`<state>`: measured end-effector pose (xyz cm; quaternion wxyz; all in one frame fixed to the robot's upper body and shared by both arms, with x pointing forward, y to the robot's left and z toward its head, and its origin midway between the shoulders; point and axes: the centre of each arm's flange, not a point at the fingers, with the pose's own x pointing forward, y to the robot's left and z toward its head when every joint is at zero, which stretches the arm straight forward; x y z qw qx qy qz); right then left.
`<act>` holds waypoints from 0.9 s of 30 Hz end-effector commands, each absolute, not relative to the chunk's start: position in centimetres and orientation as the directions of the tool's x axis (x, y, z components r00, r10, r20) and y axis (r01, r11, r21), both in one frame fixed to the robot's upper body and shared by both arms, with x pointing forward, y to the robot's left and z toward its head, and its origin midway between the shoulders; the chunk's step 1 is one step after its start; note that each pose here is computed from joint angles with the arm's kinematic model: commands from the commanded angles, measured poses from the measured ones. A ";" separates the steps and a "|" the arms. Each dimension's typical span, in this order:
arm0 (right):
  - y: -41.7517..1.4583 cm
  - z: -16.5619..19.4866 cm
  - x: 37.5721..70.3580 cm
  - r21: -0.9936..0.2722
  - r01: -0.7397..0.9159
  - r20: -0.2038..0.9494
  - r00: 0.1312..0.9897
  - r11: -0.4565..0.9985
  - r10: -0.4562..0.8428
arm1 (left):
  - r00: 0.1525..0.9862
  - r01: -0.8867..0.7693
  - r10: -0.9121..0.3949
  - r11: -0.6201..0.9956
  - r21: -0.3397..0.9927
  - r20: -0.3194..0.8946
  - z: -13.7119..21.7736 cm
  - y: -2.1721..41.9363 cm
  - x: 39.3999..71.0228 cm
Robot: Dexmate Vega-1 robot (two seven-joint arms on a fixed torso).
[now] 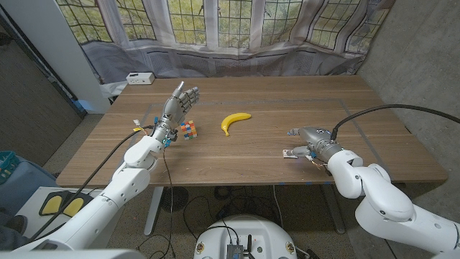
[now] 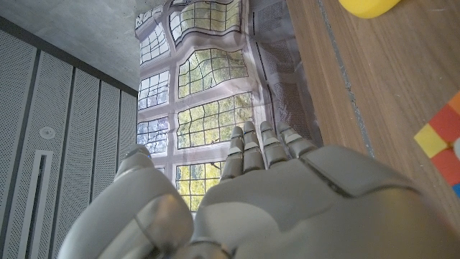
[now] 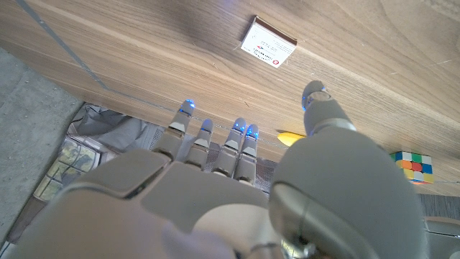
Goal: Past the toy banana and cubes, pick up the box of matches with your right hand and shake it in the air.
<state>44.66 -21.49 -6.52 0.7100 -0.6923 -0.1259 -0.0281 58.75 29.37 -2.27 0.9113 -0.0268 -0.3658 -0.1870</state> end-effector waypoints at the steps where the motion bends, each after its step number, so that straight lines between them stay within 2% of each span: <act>1: -21.7 -7.1 45.9 -0.979 0.203 0.206 0.971 0.035 0.118 | 0.659 0.352 -0.318 0.931 0.094 0.682 -2.0 29.3 58.5; 27: -21.5 -8.3 48.4 -0.992 0.129 0.129 0.987 0.009 0.092 | 0.666 0.343 -0.304 0.936 0.083 0.681 -1.8 29.4 58.9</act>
